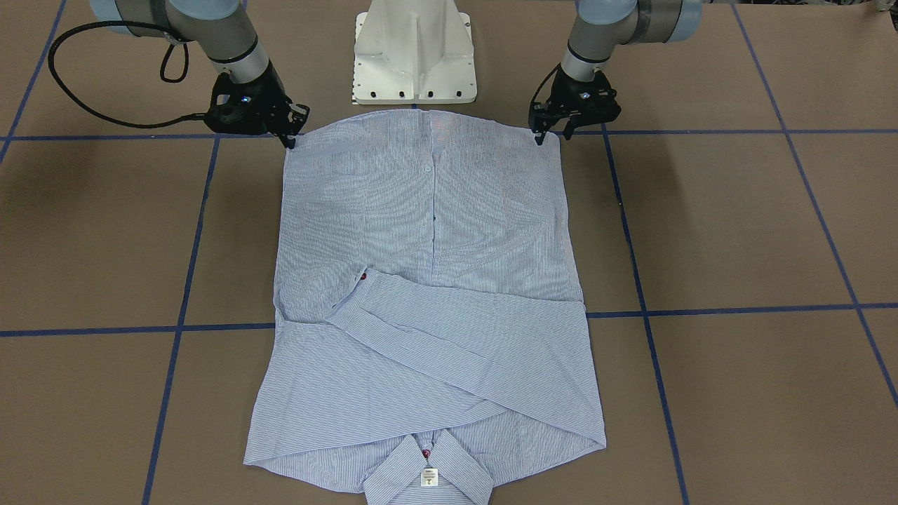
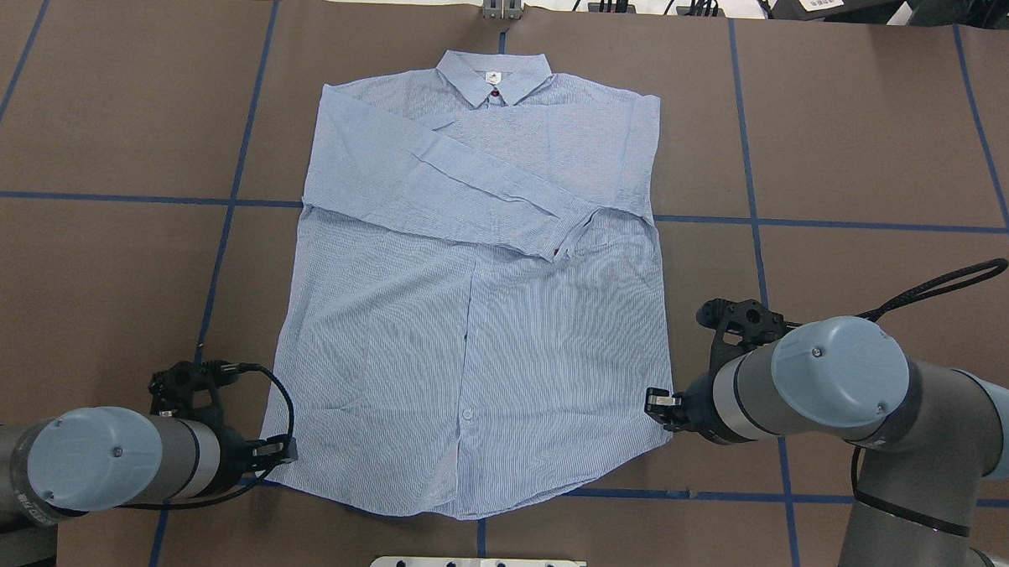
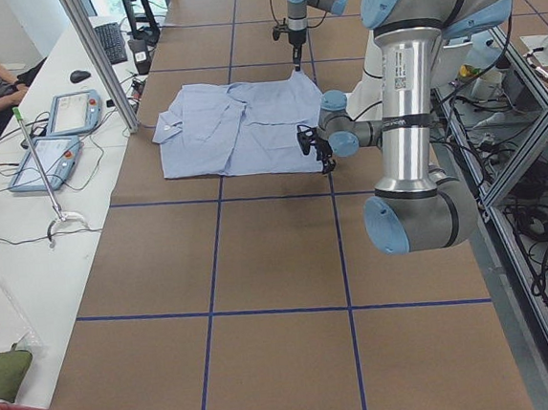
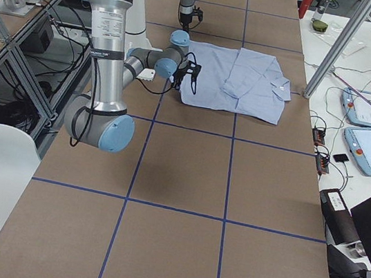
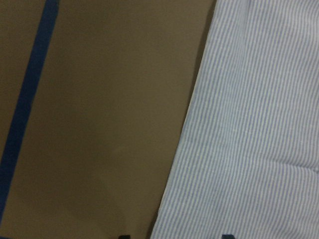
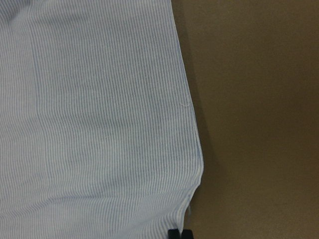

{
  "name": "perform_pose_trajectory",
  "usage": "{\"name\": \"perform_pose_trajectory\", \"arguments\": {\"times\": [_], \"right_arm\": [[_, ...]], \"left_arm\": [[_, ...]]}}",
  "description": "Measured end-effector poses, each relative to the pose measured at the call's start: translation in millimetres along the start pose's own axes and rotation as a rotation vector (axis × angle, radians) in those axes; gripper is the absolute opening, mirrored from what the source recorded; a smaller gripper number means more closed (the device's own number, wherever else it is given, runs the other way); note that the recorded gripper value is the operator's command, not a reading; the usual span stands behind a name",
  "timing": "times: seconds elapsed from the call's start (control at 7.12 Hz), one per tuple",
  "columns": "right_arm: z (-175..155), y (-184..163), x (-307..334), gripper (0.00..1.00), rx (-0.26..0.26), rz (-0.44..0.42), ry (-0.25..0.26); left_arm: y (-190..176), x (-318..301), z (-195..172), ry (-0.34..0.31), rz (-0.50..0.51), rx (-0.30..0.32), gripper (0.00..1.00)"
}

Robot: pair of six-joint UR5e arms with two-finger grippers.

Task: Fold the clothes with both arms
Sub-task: 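Close both grippers on the two hem corners nearest the robot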

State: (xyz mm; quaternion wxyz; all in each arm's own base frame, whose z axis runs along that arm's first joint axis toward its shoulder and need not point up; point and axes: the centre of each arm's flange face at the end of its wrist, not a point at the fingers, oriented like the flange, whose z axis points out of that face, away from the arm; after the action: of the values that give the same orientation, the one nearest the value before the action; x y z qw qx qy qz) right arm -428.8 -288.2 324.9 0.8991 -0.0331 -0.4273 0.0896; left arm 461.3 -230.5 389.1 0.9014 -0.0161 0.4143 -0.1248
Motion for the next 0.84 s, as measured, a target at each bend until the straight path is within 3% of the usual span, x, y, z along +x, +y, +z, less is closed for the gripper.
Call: {"name": "perform_pose_trajectory", "arguments": {"times": [0.84], "right_arm": [[-0.1, -2.4, 0.9, 0.00, 0.002, 0.003, 0.002]], "left_arm": [[1.3, 3.4, 0.7, -0.014, -0.001, 0.000, 0.42]]}}
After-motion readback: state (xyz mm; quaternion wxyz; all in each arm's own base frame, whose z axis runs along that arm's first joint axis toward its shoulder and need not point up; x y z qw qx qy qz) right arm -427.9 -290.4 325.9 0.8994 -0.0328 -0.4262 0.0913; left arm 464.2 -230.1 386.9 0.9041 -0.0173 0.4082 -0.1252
